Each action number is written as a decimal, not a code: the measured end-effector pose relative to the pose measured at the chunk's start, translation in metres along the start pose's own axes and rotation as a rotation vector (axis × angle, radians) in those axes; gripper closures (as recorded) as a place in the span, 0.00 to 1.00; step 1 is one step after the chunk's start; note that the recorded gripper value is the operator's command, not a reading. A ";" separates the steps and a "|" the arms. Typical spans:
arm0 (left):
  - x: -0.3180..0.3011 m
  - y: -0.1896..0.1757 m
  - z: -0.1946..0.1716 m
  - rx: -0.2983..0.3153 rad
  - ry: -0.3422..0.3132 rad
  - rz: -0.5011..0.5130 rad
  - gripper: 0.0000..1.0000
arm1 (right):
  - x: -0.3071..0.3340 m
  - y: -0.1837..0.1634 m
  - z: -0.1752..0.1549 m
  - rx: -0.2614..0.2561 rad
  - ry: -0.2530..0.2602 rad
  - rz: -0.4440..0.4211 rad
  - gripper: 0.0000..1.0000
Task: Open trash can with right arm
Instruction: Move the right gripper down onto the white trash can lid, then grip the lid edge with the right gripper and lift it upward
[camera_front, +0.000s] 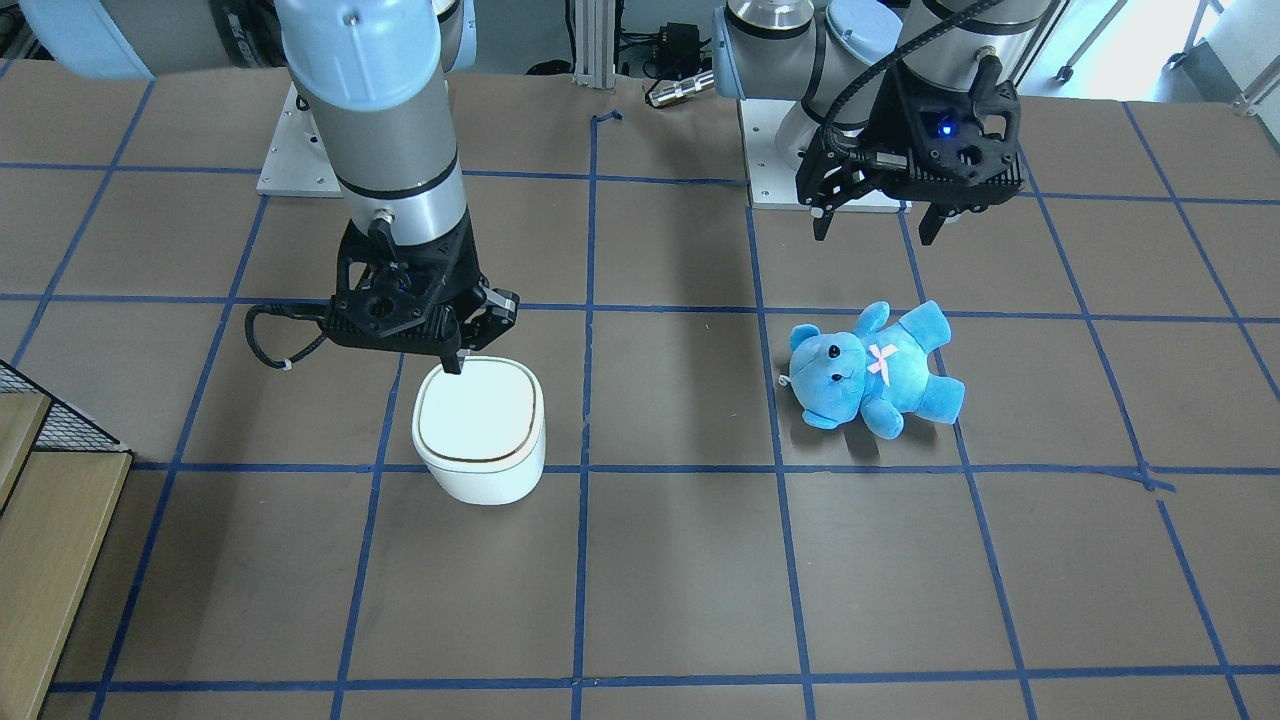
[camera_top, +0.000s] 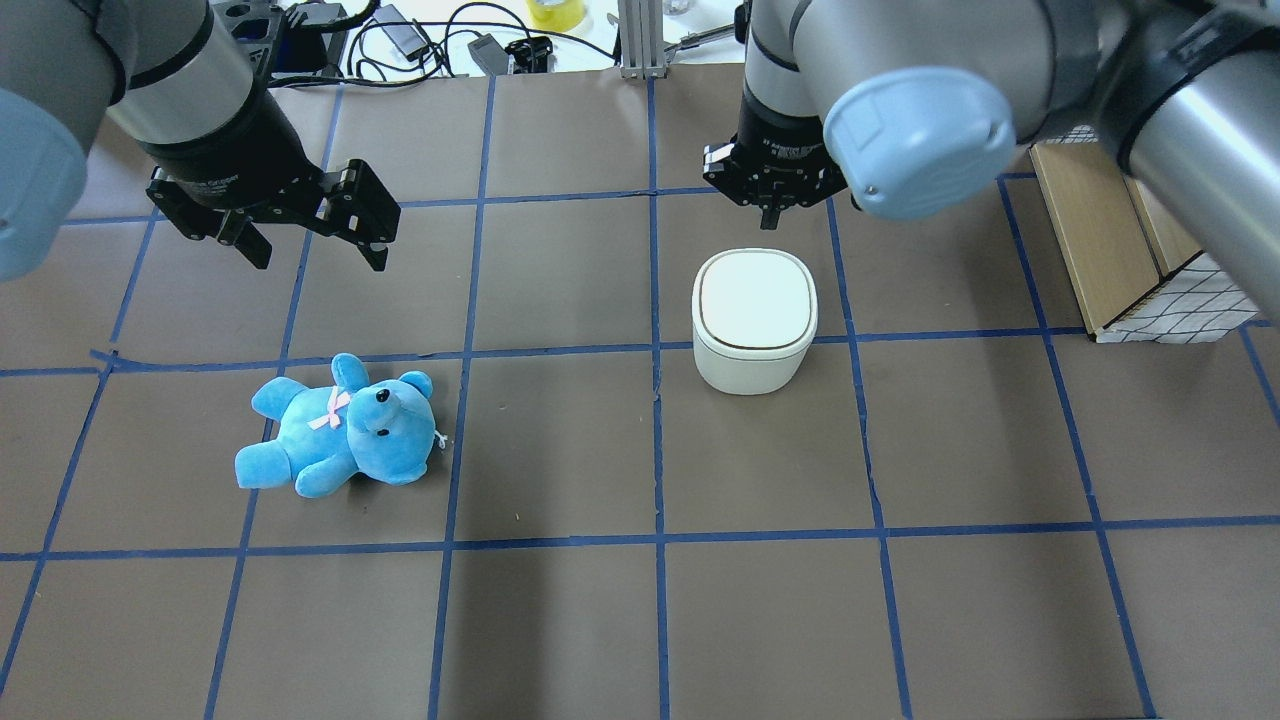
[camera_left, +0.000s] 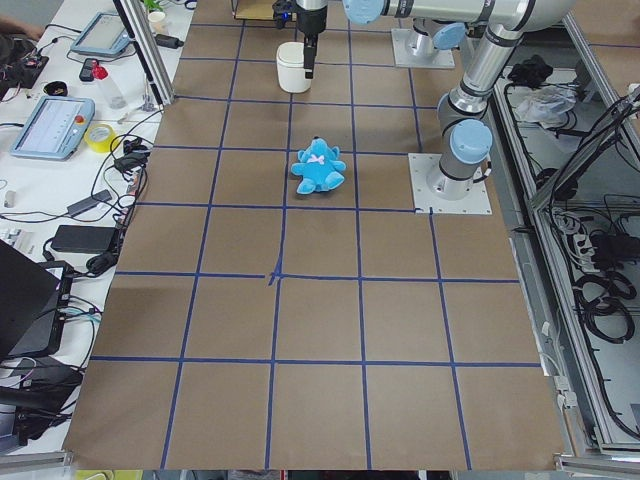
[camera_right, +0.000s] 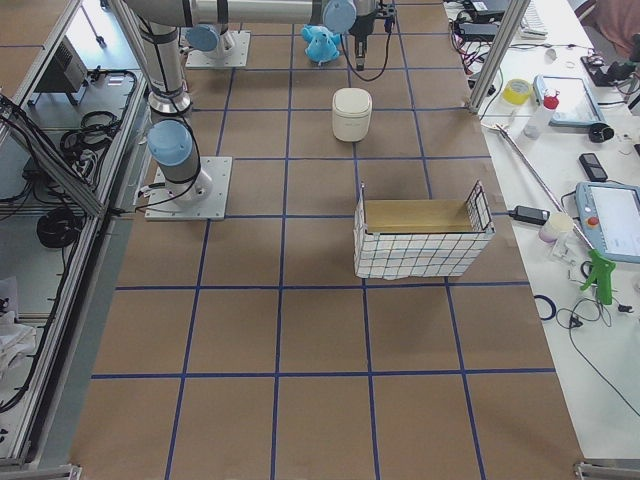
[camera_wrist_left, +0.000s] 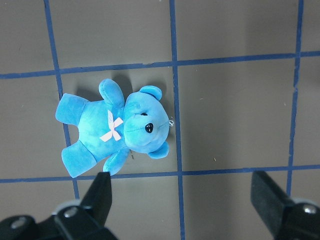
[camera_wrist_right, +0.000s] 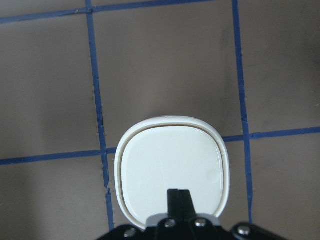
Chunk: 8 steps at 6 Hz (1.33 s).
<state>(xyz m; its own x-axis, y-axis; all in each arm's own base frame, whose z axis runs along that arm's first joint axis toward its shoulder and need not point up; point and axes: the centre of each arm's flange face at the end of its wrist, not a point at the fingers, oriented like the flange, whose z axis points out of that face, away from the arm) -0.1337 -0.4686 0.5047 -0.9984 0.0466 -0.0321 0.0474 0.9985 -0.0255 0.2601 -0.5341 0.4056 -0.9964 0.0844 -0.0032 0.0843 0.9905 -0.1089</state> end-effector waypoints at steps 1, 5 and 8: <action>0.000 0.000 0.000 0.000 0.000 0.000 0.00 | 0.001 0.008 0.032 0.005 0.003 -0.006 1.00; 0.000 0.000 0.000 0.000 0.000 -0.001 0.00 | 0.002 0.015 0.086 -0.034 0.023 -0.011 1.00; 0.000 0.000 0.000 0.000 0.000 0.001 0.00 | 0.002 0.016 0.093 -0.050 0.020 -0.005 0.80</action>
<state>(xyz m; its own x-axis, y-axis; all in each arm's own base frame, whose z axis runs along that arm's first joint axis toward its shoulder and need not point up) -0.1340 -0.4685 0.5047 -0.9984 0.0471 -0.0321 0.0480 0.9985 -0.0254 0.2593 -0.5282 0.3118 -0.9966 0.0807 0.0177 0.0795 0.9951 -0.0593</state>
